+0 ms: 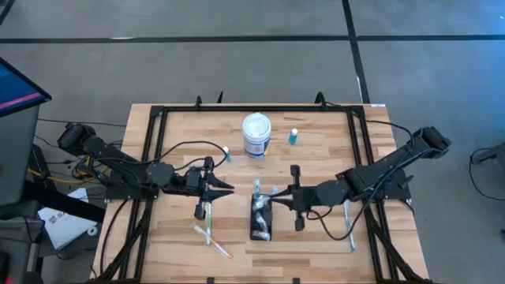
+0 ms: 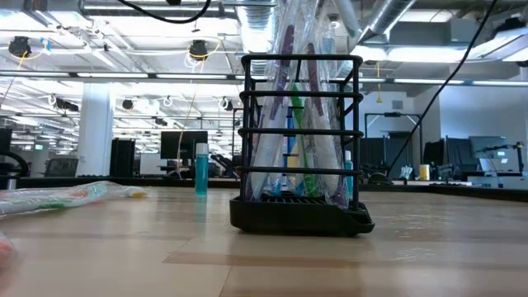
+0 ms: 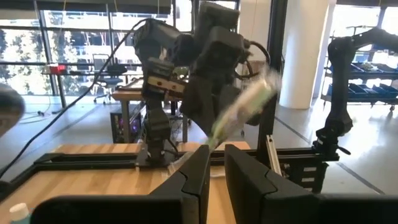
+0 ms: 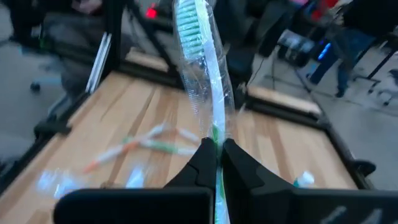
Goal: Pick & Place toothbrushing station
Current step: Put the right green toothbrush into the black mesh organizer
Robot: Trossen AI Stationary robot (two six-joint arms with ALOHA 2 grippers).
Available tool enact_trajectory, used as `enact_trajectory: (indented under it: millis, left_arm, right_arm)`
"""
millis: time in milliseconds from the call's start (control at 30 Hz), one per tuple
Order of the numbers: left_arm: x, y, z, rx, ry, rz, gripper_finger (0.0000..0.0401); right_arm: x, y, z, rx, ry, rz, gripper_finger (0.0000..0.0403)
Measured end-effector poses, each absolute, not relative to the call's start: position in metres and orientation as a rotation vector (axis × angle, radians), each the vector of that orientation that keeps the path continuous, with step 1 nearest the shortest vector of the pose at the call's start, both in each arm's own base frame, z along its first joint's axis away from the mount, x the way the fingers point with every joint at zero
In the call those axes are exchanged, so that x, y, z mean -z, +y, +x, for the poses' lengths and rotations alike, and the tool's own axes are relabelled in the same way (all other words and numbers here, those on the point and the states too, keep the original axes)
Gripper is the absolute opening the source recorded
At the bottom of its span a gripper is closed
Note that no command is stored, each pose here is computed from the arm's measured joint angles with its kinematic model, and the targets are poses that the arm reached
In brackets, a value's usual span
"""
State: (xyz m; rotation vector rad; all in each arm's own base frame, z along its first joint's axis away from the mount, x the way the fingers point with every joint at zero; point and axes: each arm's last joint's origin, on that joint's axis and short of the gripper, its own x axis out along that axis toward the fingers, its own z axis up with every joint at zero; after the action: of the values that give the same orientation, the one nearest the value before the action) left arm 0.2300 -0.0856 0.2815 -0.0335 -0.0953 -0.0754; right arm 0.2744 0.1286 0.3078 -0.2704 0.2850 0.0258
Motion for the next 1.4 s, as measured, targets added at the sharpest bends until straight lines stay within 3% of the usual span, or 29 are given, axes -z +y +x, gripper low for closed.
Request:
enact_trajectory:
  millis: [600, 767, 1400]
  left_arm:
    - [-0.288, -0.071, 0.234, 0.009, -0.165, -0.009, 0.0044]
    - [-0.29, -0.074, 0.238, 0.073, -0.23, 0.036, 0.0044]
    - [-0.271, -0.081, 0.288, 0.029, -0.245, 0.242, 0.0047]
  right_arm:
    - [-0.334, 0.123, 0.283, -0.011, 0.034, -0.212, 0.0]
    - [-0.336, 0.117, 0.286, -0.014, 0.01, -0.199, 0.0]
    - [-0.34, 0.11, 0.292, -0.073, -0.058, -0.165, 0.0]
